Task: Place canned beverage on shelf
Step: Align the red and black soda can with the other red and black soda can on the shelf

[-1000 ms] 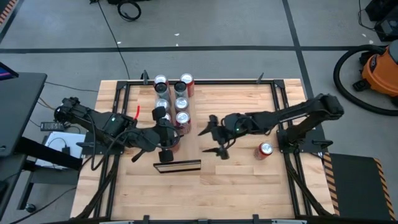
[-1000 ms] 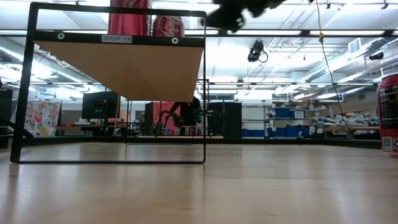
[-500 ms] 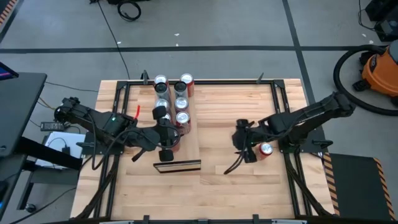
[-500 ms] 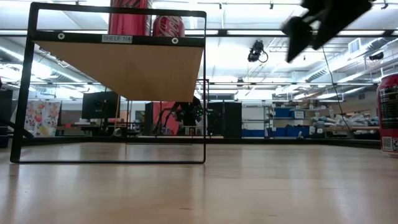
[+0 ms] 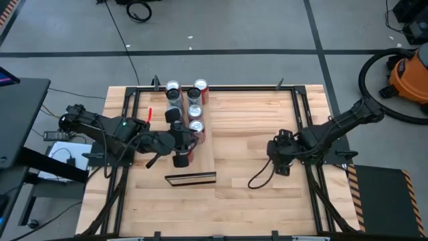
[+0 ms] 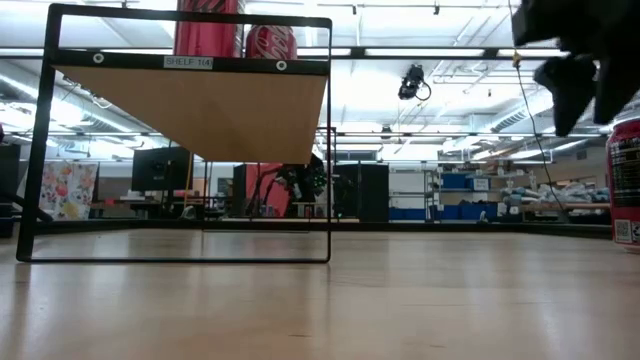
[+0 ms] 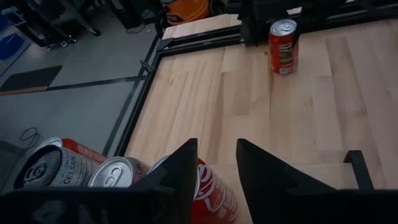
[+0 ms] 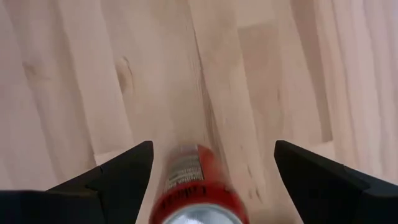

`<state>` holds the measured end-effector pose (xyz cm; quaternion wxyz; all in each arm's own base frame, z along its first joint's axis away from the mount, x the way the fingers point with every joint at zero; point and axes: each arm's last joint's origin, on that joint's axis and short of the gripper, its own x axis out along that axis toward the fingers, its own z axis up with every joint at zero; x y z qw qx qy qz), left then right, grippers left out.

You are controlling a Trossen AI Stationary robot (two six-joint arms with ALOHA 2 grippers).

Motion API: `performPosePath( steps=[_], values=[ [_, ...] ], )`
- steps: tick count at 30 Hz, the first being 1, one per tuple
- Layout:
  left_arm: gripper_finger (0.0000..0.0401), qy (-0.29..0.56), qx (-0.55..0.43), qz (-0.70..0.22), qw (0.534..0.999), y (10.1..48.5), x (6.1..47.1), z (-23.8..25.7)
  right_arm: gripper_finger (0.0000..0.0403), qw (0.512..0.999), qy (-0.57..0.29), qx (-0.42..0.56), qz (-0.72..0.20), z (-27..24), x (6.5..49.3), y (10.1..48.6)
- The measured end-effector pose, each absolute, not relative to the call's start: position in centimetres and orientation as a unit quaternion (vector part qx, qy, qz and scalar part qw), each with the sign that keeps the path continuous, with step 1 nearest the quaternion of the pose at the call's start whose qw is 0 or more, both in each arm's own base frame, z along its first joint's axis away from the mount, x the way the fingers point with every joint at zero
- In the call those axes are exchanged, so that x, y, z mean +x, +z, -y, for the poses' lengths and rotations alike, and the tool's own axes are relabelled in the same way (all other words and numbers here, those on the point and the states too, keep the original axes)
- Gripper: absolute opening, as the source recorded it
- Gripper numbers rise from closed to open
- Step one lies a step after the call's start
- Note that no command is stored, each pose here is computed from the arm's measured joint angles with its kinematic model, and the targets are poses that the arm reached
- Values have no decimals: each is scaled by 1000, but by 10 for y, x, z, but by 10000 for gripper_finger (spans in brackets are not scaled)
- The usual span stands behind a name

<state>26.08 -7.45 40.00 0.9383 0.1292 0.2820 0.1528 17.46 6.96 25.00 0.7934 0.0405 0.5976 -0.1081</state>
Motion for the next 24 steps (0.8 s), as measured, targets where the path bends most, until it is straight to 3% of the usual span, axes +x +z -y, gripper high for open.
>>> performPosePath(
  steps=[16,24],
  values=[
    [121,149,139,-284,937,400,261,75,346,771,-160,25,-616,-72,157,239],
    [121,150,136,-283,937,400,261,75,346,755,-254,6,-604,-60,151,239]
  ],
)
